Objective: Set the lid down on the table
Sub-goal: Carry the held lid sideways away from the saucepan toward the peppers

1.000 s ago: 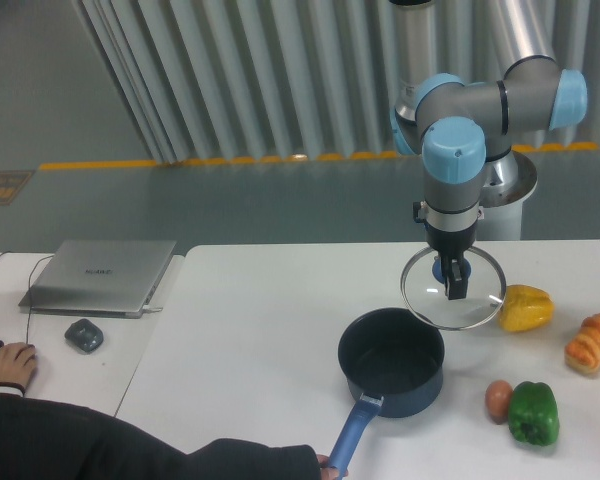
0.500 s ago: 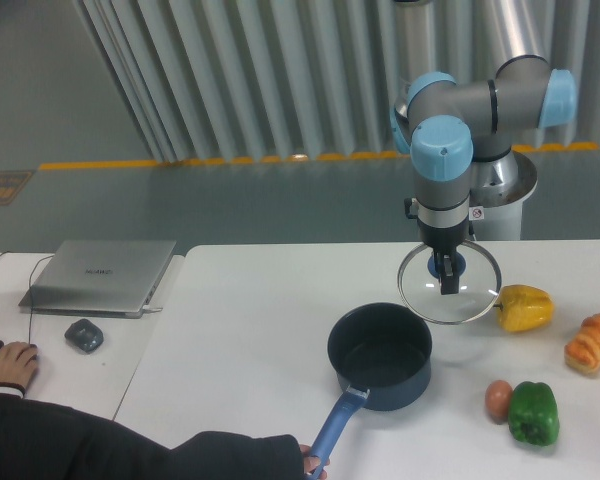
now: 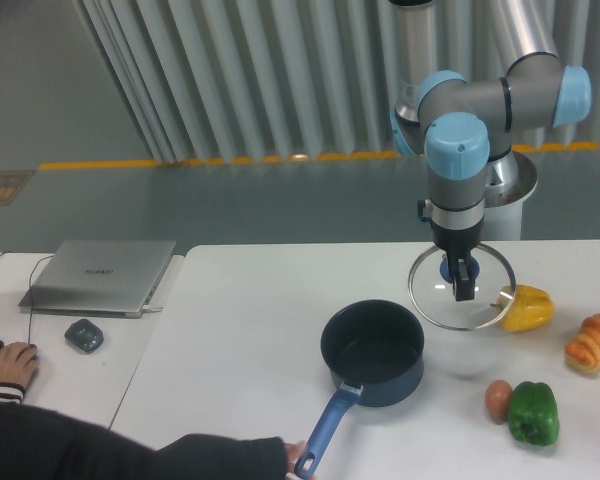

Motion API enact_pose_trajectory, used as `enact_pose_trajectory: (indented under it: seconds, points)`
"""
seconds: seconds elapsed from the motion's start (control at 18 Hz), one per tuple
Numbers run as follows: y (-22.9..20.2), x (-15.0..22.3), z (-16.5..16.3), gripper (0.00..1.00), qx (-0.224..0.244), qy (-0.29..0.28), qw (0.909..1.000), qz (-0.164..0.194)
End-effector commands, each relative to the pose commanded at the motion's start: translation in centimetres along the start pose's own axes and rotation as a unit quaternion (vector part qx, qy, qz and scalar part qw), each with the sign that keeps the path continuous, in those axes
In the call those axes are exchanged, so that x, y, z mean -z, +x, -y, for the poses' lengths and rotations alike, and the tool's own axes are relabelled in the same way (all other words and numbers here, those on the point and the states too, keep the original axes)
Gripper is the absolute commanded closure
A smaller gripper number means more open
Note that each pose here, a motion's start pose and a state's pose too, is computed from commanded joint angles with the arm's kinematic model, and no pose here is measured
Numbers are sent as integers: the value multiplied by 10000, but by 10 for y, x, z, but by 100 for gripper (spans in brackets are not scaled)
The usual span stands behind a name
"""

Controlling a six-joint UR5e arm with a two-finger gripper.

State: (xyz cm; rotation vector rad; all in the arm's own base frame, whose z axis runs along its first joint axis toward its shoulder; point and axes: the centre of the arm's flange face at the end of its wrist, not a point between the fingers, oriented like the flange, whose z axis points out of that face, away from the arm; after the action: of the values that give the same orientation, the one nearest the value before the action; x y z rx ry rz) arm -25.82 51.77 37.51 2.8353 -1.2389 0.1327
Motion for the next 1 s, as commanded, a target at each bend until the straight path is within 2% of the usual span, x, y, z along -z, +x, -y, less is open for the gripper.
enact_pose_trajectory:
  seconds: [0.33,0.56,1.0]
  points:
    - [-12,-7,-10,48,107,61,9999,-49]
    - [-30,-12,-17,48,282,360,9986,268]
    - [-45,-35,-19,49,375,355,9984,236]
